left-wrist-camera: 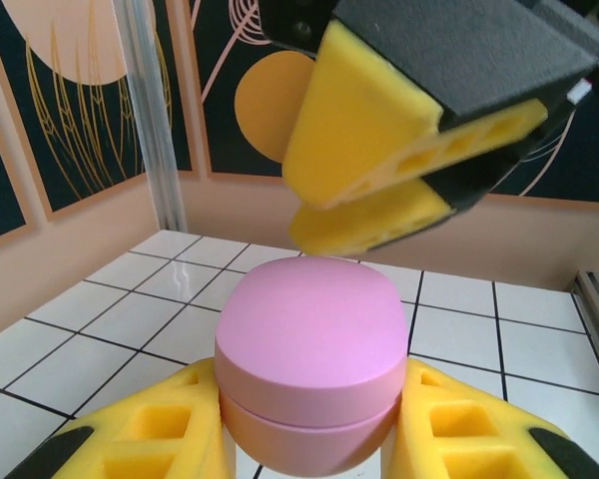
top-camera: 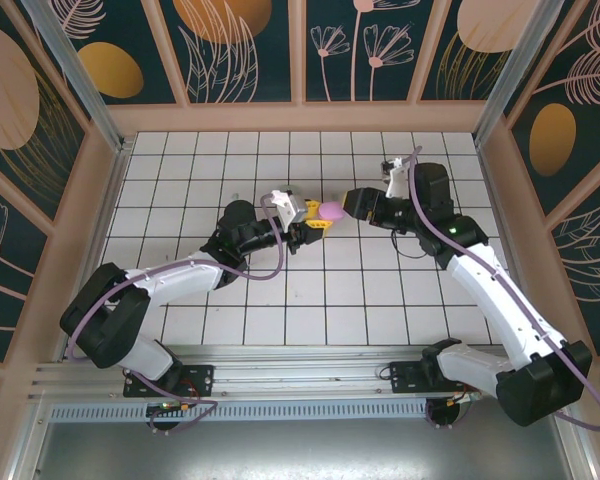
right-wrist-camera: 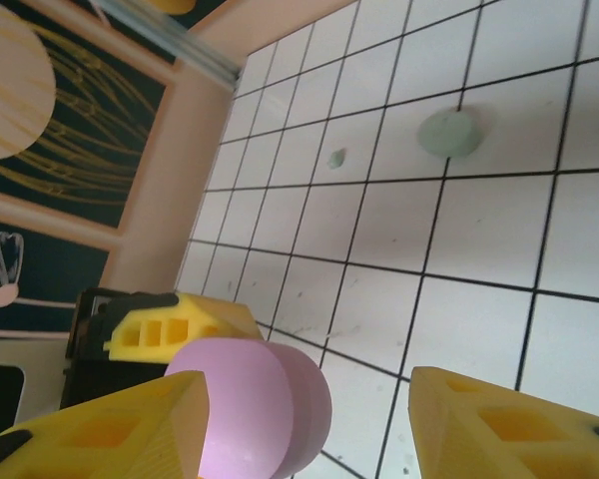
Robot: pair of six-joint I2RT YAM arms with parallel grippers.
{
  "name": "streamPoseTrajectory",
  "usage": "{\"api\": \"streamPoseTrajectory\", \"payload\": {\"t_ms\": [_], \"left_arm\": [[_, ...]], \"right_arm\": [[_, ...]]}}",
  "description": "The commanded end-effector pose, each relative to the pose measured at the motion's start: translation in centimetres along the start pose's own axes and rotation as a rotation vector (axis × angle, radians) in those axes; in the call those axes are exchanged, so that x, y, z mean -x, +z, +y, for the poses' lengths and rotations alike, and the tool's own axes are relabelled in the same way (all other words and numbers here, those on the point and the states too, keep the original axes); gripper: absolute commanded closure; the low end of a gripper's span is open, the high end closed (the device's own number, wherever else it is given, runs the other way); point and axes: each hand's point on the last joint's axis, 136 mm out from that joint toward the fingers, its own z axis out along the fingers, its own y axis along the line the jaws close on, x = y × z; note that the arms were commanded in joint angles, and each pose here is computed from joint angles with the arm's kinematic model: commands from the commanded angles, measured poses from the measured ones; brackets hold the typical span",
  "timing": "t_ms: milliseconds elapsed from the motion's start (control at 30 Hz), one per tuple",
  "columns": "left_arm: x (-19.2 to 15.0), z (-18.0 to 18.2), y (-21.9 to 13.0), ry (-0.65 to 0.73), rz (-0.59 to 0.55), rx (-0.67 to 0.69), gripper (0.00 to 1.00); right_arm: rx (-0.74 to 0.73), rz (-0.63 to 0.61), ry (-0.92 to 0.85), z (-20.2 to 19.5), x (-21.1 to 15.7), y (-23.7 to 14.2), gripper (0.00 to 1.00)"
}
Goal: Insert the wireless bluetooth earbuds into the charging case
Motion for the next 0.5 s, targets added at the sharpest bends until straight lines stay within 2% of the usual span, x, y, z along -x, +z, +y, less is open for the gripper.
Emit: {"api": "streamPoseTrajectory", "payload": {"t_ms": [0, 300, 467], "left_arm": [[4.5, -0.3, -0.2, 0.042, -0.12, 0.001, 0.88], [5.9, -0.3, -0.2, 0.034, -0.172, -0.008, 0.87], [5.8, -0.3, -0.1, 0.027, -0.172, -0.009, 0.87]], "right_arm": [[0.164, 0.012, 0.041, 2.5, 0.0, -0.1, 0.43], [0.292, 0.087, 0.111, 3.5, -1.4, 0.8, 0.41], [0.346, 0.104, 0.129, 4.3, -1.6, 0.7, 0.55]]}}
